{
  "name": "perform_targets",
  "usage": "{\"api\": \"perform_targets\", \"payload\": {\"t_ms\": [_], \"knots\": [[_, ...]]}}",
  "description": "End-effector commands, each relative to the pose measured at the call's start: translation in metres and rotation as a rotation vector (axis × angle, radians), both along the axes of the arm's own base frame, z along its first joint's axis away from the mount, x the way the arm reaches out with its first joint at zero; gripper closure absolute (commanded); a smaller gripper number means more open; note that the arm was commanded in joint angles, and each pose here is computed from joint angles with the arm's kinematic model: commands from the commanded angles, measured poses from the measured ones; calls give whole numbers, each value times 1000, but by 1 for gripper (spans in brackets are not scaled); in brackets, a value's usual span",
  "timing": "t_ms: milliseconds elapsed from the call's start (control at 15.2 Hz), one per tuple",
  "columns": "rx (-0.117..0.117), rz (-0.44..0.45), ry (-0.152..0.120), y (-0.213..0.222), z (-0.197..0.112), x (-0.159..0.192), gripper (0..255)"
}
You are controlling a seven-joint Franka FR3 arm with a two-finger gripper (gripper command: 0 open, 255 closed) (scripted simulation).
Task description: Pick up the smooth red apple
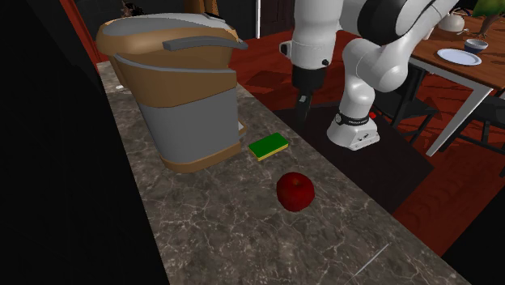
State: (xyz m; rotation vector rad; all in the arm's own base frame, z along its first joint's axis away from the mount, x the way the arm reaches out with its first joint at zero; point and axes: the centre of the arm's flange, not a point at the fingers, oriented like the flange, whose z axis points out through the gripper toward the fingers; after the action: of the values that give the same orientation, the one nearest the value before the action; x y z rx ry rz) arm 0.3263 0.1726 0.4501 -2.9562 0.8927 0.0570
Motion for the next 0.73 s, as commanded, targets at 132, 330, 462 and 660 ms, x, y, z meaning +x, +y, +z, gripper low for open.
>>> {"api": "perform_targets", "payload": {"t_ms": [132,330,462,660], "knots": [[13,-131,28,45,-30,16,0],[21,-226,49,74,-52,30,0],[27,-289,62,92,-66,42,0],[28,-302,65,96,-79,44,0]]}}
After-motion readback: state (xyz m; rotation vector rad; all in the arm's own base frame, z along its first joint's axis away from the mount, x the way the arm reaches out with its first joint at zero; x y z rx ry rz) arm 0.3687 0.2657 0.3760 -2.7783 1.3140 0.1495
